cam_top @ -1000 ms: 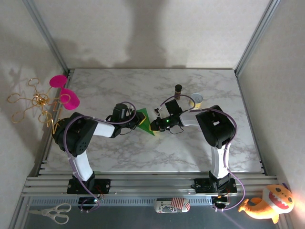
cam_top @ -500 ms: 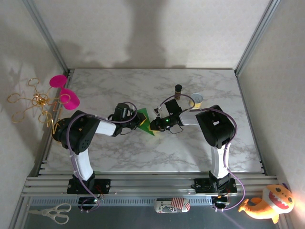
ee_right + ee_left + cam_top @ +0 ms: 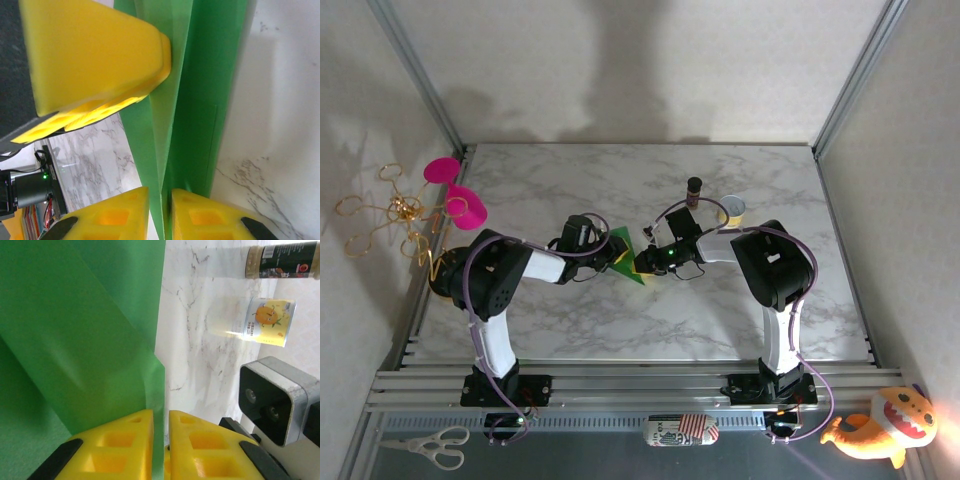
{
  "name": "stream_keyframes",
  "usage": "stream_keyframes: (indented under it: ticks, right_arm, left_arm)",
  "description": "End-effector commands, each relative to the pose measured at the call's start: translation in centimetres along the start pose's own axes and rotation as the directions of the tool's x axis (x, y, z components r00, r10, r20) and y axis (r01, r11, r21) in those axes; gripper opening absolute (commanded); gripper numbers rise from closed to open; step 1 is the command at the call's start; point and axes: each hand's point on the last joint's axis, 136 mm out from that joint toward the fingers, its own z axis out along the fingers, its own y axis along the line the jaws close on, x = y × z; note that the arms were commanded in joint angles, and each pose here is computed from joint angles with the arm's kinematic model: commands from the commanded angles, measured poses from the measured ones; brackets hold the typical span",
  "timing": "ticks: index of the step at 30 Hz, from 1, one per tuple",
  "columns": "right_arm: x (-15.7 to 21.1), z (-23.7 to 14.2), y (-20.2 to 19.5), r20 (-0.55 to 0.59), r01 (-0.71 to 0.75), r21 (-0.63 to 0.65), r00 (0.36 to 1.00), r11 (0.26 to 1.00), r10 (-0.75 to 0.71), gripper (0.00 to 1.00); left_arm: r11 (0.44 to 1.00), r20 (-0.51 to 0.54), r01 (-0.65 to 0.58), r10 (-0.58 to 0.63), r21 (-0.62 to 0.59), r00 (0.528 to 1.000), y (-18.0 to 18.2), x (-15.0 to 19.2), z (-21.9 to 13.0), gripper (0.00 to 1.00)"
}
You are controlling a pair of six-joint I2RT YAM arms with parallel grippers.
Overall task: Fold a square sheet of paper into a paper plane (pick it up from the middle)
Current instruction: Fourth fold the wing at the center of the table.
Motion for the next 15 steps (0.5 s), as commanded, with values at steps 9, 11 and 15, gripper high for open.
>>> stream_keyframes:
  ticks: [9,11,15]
  right_arm:
    - [3.7,1.4,-6.5,-0.063,-0.127,0.211,0.988,0.969,0.143,0.20]
    - [3.7,1.4,-6.6,-0.059,-0.132,0.215,0.987,0.968,0.148,0.17]
    - [3.9,1.4,-6.9,-0.053,-0.141,0.223,0.986,0.965,0.156,0.09]
  left_arm:
    - [0.998,-0.038,-0.051,0.053,0.046,0.998,-1.6,0.4,0.6,0.18]
    - [0.997,-0.034,-0.054,0.056,0.053,0.998,-1.8,0.3,0.5,0.18]
    - [0.996,0.009,-0.052,0.051,0.073,0.999,-2.4,-0.5,-0.6,0.19]
